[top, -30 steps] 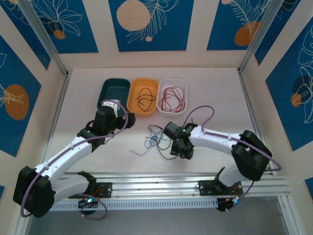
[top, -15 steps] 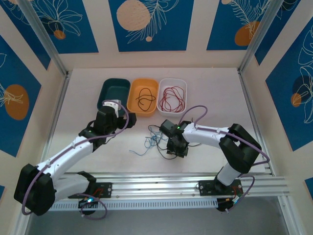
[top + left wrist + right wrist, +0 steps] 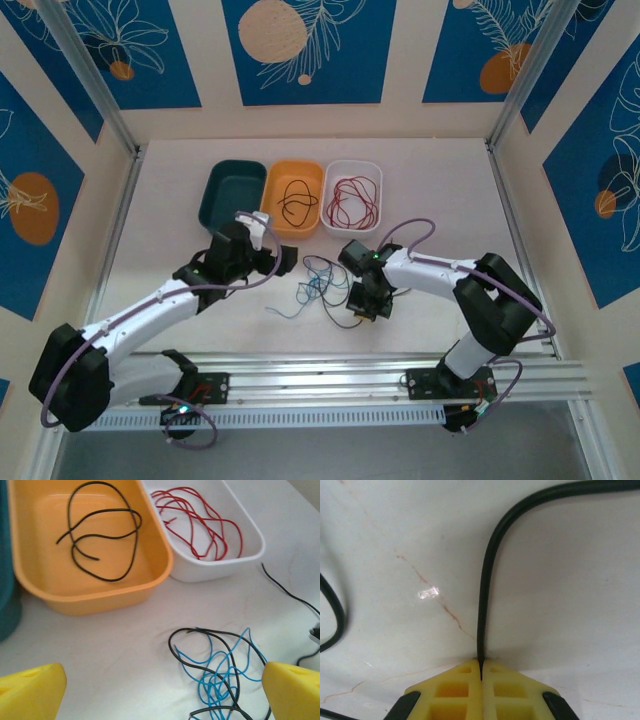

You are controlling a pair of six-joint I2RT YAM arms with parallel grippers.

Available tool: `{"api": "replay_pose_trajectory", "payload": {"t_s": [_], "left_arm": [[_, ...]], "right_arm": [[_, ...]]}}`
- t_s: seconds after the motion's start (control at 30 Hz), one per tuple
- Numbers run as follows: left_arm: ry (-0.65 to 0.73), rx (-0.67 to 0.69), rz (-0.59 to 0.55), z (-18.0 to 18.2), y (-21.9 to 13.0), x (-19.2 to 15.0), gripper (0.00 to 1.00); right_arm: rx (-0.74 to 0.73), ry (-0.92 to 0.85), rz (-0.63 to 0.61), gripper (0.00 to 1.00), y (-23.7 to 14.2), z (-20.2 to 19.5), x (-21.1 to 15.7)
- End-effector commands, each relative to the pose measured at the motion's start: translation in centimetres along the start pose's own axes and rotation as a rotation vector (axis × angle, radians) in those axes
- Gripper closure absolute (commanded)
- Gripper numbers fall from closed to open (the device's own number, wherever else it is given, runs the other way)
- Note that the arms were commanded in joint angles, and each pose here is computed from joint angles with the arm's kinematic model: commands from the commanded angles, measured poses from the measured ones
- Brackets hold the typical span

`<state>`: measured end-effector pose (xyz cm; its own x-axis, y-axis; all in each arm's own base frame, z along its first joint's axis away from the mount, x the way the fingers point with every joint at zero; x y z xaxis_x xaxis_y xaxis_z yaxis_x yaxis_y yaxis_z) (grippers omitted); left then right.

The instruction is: Untangle the cables

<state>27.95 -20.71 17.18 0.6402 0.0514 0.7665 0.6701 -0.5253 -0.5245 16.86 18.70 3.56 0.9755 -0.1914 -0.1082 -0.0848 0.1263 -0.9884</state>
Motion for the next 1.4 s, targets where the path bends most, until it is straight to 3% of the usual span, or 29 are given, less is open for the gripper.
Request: {"api": "replay_pose_trajectory", "payload": {"t_s": [0.0, 0.27, 0.53, 0.7, 1.0, 1.1, 1.23, 1.37], "left_arm": [[0.049, -0.095, -0.01, -1.6, 0.5, -0.1, 0.0], [0.158, -0.23, -0.026, -4.1, 0.7, 0.3, 0.0], [0.345, -0.481, 0.02, -8.1, 0.2, -1.4, 0.01], [0.284, -0.5, -0.018, -8.8, 0.7, -0.3, 0.03], [0.153, -0.469, -0.184, -10.0, -0.2, 5.8, 0.05], [0.175, -0.56, -0.203, -11.6, -1.4, 6.7, 0.06], [0.294, -0.763, -0.135, -14.6, -3.4, 5.9, 0.09], [0.392, -0.789, -0.014, -15.7, -3.8, 4.4, 0.13]], "right_arm": [[0.048, -0.005, -0.069, 1.0, -1.4, 0.2, 1.3], [0.132, -0.033, -0.218, 1.0, -6.4, 0.4, 2.5], [0.253, -0.113, -0.341, 1.0, -10.9, 1.1, 2.8], [0.339, -0.226, -0.421, 1.0, -13.5, 2.1, 2.5], [0.414, -0.468, -0.549, 1.0, -18.2, 2.3, 0.7], [0.433, -0.502, -0.591, 1.0, -19.7, 2.2, 0.4], [0.445, -0.521, -0.622, 1.0, -20.9, 2.5, 0.4], [0.466, -0.54, -0.655, 1.0, -21.8, 3.4, 0.6]]}}
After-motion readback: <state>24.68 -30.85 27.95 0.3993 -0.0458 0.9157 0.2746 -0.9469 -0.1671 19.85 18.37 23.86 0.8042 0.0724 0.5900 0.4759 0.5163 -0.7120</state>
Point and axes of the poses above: each hand's point on the last joint's axis, 136 mm out from that joint toward the fingers, its own y axis out along the fingers, its own z axis along the line the jaws close on, x = y × z, the point moved 2 cm from there along -y, back along the fingers, and after that the axes turned 8 degrees about -y, right-handed, at the moved point
